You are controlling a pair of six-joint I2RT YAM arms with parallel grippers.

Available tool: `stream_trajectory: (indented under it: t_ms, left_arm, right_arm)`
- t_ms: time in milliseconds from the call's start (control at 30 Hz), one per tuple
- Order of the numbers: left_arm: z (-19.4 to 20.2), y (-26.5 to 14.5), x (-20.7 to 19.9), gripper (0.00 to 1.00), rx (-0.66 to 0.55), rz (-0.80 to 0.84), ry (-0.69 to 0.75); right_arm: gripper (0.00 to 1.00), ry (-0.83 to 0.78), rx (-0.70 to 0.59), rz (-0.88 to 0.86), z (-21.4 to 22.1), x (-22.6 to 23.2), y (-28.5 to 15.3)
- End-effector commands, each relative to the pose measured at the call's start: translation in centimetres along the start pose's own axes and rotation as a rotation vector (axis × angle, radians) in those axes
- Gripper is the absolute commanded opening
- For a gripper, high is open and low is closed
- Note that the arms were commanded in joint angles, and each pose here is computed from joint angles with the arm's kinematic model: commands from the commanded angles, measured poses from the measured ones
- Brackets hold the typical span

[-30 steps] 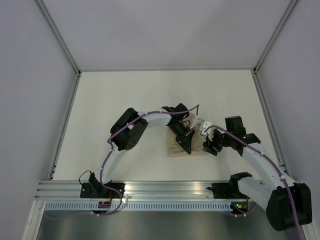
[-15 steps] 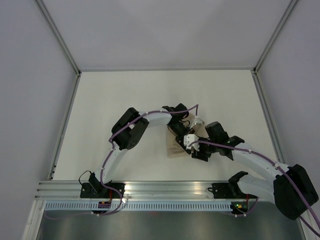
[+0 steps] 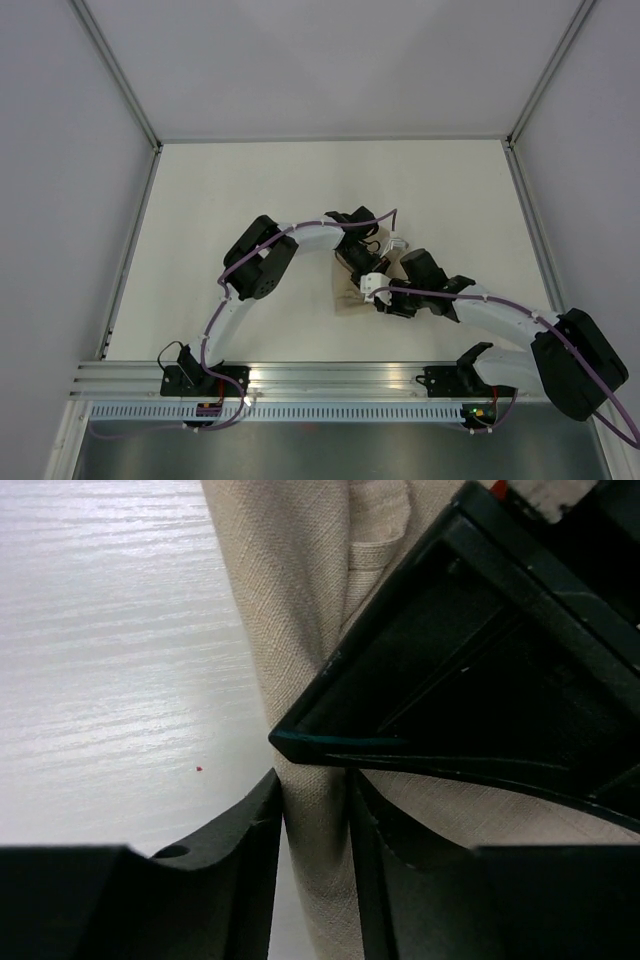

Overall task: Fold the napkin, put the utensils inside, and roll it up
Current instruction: Roll the napkin with the utensil

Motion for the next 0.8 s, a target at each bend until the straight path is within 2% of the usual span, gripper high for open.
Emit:
stream_trajectory:
  t_ms: [0,100,367,600,767]
  left_arm:
    - [1.2,0.0,3.5,0.24,0.029,-0.185,-0.091]
    - [0.1,-0.8,2.6,0.29,-0.016,-0.206,-0.059]
    - [-2.9,-3.1,-0.6,0.35,-0.182,-0.204,-0.021]
    - [-4.1,-5.2,-1.7,0.35,-0.281,-0.229,0.001]
    - [-5.1,-7.5,-2.9,0.29,-0.405,-0.253,0.03]
  right_arm:
    - [0.36,0.015,0.013,0.017,0.4,-0.2,0.5]
    - [0.26,0.031,0.018,0.003,0.5,0.0,0.7]
    - [0.19,0.066,0.023,-0.073,0.5,1.0,0.9]
    - [0.17,0.099,0.011,-0.125,0.9,1.4,1.0]
    - [0.16,0.133,-0.009,-0.161,1.1,1.4,0.7]
Point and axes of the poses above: each gripper's point midway between its finger pads, its own y axis out along the fingers, its own x axis along the line the jaws close on, z = x × y, the point moved 1 cm from there along -y, back along the fingers, and after that the axes turned 9 degrees about -y, right-handed, at the moved point
